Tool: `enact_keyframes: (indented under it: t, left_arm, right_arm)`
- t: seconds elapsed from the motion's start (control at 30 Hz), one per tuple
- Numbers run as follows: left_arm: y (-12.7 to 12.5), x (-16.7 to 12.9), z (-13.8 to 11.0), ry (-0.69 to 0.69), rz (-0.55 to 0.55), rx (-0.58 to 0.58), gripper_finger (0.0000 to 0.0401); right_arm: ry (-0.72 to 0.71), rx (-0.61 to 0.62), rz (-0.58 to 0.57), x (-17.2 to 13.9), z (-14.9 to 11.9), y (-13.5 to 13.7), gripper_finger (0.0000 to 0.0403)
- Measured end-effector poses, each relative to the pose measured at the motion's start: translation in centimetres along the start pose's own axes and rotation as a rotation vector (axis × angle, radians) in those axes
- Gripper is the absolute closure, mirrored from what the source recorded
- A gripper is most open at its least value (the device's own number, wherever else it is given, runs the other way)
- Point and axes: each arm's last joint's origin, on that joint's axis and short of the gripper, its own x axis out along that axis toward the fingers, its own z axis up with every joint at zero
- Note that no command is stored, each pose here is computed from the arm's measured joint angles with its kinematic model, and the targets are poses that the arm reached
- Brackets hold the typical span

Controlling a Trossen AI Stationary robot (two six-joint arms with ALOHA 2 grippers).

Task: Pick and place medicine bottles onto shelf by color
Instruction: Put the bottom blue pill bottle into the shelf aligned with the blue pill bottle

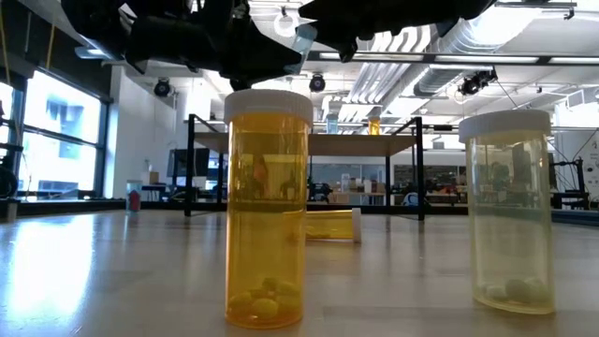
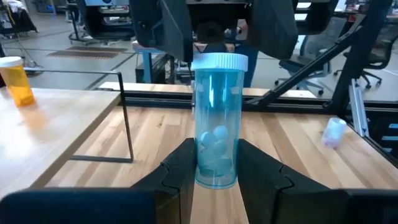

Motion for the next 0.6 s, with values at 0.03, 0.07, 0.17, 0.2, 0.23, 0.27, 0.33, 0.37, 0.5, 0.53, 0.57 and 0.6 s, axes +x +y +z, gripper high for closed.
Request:
enact_keyframes:
  t: [0.03, 0.07, 0.17, 0.2, 0.23, 0.27, 0.33, 0.37, 0.5, 0.53, 0.57, 0.6]
  left_arm:
    - [0.00, 0.00, 0.00, 0.000, 0.001, 0.002, 0.0311]
    - [0.00, 0.00, -0.01, 0.000, 0.002, 0.004, 0.0311]
    - [0.00, 0.00, 0.00, 0.000, 0.002, 0.004, 0.0311]
    - [0.00, 0.00, 0.00, 0.000, 0.002, 0.005, 0.0311]
    - [0.00, 0.00, 0.01, -0.001, 0.002, 0.004, 0.0311]
    - [0.00, 0.00, 0.01, -0.002, 0.002, 0.004, 0.0311]
    - [0.00, 0.00, 0.02, -0.002, 0.002, 0.004, 0.0311]
    - [0.00, 0.00, 0.02, -0.003, 0.002, 0.004, 0.0311]
    - [0.00, 0.00, 0.01, -0.002, 0.000, 0.007, 0.0311]
    - [0.00, 0.00, 0.01, -0.002, 0.000, 0.007, 0.0311]
    - [0.00, 0.00, 0.01, -0.002, 0.000, 0.007, 0.0311]
    - [0.00, 0.00, 0.02, -0.003, 0.000, 0.008, 0.0311]
  right_arm:
    - [0.001, 0.000, -0.002, 0.00, 0.00, -0.02, 0.0221]
    - [0.005, 0.001, -0.005, -0.01, -0.01, -0.01, 0.0221]
    - [0.034, -0.002, -0.035, -0.01, -0.27, -0.08, 0.0221]
    - [0.041, -0.008, -0.039, -0.01, -0.35, -0.09, 0.0221]
    - [0.043, -0.012, -0.040, -0.02, -0.35, -0.09, 0.0221]
    - [0.043, -0.013, -0.040, -0.02, -0.37, -0.10, 0.0221]
    - [0.043, -0.014, -0.041, -0.02, -0.37, -0.10, 0.0221]
    - [0.043, -0.014, -0.041, -0.02, -0.37, -0.10, 0.0221]
    - [0.042, -0.016, -0.041, -0.02, -0.34, -0.10, 0.0229]
    - [0.042, -0.016, -0.041, -0.02, -0.34, -0.10, 0.0235]
    - [0.043, -0.016, -0.041, -0.02, -0.36, -0.10, 0.0242]
    - [0.043, -0.013, -0.041, -0.02, -0.35, -0.10, 0.0249]
